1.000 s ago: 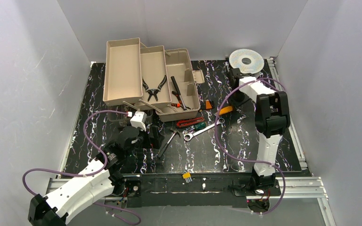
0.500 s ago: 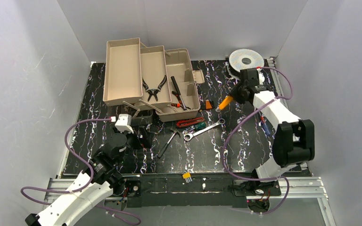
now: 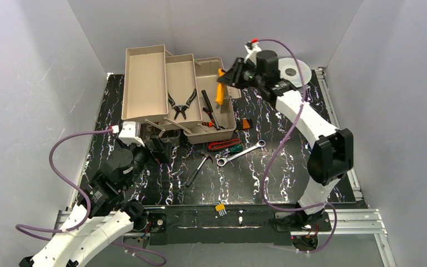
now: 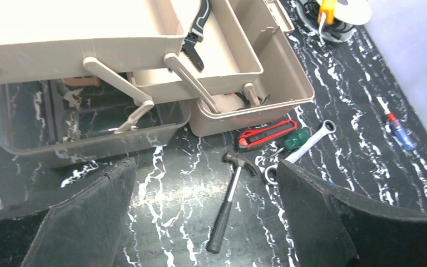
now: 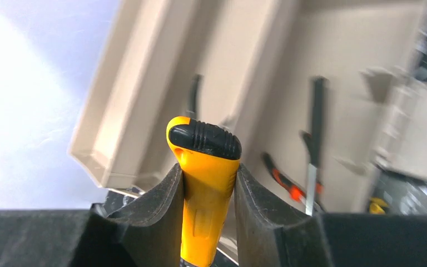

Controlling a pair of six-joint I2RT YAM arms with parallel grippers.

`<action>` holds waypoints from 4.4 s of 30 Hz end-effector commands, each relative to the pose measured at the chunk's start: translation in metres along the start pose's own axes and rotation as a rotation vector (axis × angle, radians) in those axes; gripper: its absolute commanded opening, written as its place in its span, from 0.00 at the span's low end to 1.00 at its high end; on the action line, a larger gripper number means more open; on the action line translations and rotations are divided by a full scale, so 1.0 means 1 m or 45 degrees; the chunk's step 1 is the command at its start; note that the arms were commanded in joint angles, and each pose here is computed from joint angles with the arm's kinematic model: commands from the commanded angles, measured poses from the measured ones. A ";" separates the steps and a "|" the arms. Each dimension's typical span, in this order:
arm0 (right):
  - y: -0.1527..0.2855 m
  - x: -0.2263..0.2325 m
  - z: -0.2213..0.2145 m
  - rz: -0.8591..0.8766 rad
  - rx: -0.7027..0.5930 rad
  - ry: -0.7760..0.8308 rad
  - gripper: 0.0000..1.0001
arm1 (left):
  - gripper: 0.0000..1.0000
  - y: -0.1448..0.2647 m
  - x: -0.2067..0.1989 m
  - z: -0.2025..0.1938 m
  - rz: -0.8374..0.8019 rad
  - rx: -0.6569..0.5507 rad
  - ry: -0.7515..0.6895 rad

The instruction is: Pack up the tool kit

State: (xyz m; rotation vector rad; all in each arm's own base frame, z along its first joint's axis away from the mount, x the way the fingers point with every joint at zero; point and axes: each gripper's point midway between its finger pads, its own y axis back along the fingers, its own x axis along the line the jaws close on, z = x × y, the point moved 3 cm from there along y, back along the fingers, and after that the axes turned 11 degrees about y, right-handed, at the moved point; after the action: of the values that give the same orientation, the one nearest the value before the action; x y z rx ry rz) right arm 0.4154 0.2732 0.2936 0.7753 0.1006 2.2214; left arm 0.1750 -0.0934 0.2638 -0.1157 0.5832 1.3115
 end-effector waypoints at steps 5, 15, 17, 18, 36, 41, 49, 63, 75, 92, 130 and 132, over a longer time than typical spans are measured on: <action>-0.032 0.133 0.043 0.506 -0.137 0.223 0.01 | 0.98 -0.011 -0.009 0.037 0.143 0.126 -0.418; -0.086 0.177 0.044 0.475 -0.248 0.148 0.01 | 0.98 -0.042 -0.037 0.088 0.098 0.103 -0.293; -0.094 0.187 0.044 0.509 -0.274 0.121 0.01 | 0.98 -0.051 -0.026 0.091 0.167 0.128 -0.250; -0.098 0.191 0.044 0.525 -0.291 0.103 0.01 | 0.98 -0.053 -0.018 0.095 0.221 0.125 -0.229; -0.108 0.219 0.044 0.465 -0.441 0.103 0.82 | 0.98 -0.029 0.019 0.100 0.428 -0.018 -0.181; -0.073 0.191 0.055 0.328 -0.474 0.152 0.84 | 0.98 -0.043 0.008 0.080 0.299 0.082 -0.164; 0.003 0.085 0.016 -0.060 -0.276 0.219 0.84 | 0.98 -0.051 -0.035 0.047 -0.137 0.265 -0.168; 0.108 -0.043 -0.122 -0.769 0.044 0.170 0.87 | 0.89 -0.065 -0.030 -0.103 -0.099 0.604 -0.072; 0.113 -0.013 -0.130 -0.421 -0.060 0.213 0.84 | 0.76 -0.062 0.009 -0.184 0.107 0.780 -0.240; 0.125 -0.020 -0.131 -0.435 -0.167 0.265 0.84 | 0.56 -0.060 0.034 -0.237 0.282 0.931 -0.400; 0.124 -0.095 -0.169 -0.879 -0.207 0.244 0.82 | 0.00 -0.112 -0.156 -0.077 -0.413 0.620 -0.073; 0.122 -0.097 -0.173 -0.881 -0.199 0.238 0.82 | 0.00 -0.126 -0.149 -0.068 -0.343 0.588 -0.025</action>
State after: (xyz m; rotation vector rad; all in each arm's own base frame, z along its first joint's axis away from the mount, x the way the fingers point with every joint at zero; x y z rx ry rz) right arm 0.2847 0.1452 0.1385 0.3636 0.3082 1.6122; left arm 0.2242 -0.2877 0.2230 0.2827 0.7696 0.8332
